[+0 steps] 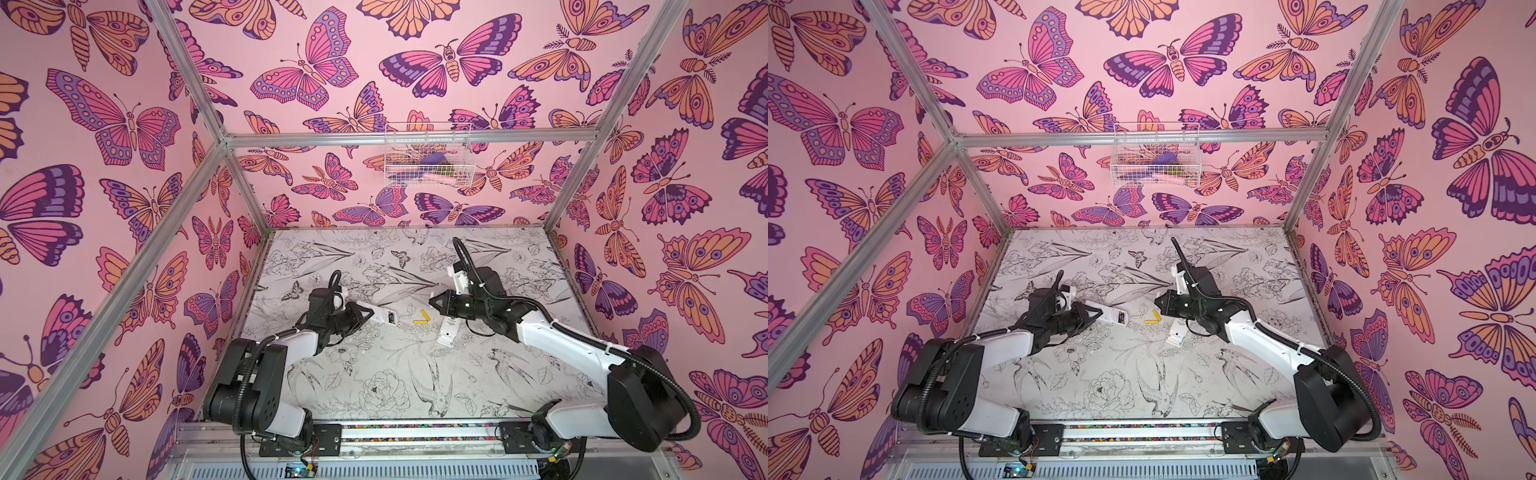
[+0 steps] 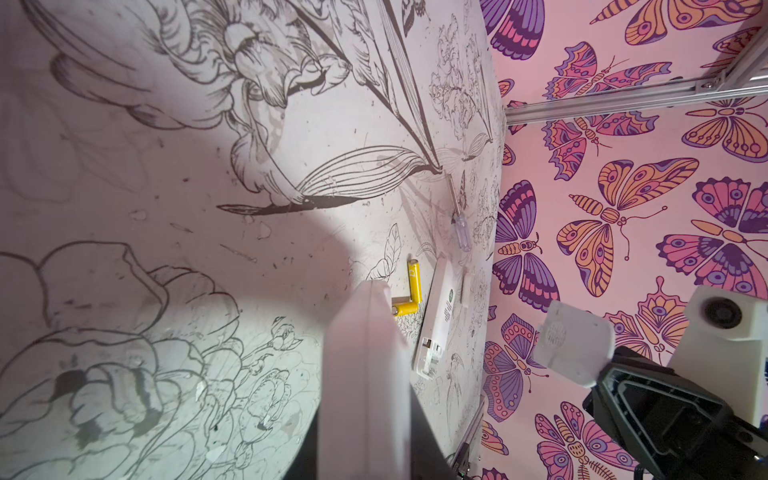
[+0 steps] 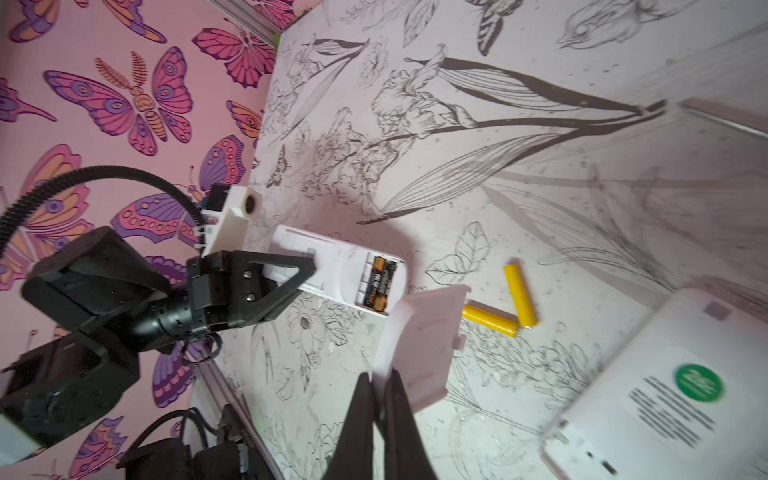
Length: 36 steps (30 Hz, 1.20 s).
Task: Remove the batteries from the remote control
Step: 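Lower the remote with the left gripper while the right gripper draws back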
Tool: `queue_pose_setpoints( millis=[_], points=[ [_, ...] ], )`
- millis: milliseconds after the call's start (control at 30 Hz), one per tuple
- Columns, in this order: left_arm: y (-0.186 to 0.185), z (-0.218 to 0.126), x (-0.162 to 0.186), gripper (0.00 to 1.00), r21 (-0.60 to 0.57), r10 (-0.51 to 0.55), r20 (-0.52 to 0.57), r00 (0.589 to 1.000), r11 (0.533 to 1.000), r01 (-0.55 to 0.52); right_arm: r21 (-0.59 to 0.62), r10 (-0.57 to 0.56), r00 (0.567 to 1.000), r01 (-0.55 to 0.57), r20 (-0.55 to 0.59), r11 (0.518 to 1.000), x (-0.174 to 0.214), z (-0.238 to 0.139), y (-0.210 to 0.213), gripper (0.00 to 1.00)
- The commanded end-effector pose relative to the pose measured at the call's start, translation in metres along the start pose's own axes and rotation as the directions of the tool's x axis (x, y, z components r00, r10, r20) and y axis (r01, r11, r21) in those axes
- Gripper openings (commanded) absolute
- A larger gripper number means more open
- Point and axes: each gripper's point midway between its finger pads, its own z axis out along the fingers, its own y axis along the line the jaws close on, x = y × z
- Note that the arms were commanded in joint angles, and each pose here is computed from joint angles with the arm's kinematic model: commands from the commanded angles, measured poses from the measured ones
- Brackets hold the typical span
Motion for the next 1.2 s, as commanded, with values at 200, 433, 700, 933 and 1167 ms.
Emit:
queue_pose_setpoints(
  millis=[200,433,700,933,1167],
  points=[
    [0.013,0.004,0.014,0.00,-0.039,-0.032,-0.041,0.999,0.999,0.030,0.259,-0.028,1.000,0.028,-0.003,0.965,0.014,-0.042,-0.065,0.05],
    [0.027,0.005,0.008,0.20,-0.110,-0.019,-0.015,1.000,0.994,0.018,0.342,-0.007,0.999,-0.005,0.036,0.940,0.018,-0.067,-0.094,0.05],
    [0.035,0.002,0.009,0.45,-0.171,-0.037,-0.016,0.999,0.985,0.033,0.397,0.037,0.998,-0.051,0.042,0.917,0.025,-0.083,-0.123,0.05],
    [0.044,-0.002,0.008,0.54,-0.232,-0.037,-0.012,0.999,0.972,0.033,0.413,0.059,0.998,-0.064,0.025,0.908,0.030,-0.080,-0.134,0.05],
    [0.053,-0.008,0.006,0.68,-0.285,-0.031,-0.002,1.000,0.958,0.029,0.437,0.078,0.996,-0.051,-0.042,0.898,0.038,-0.066,-0.145,0.05]
  ],
)
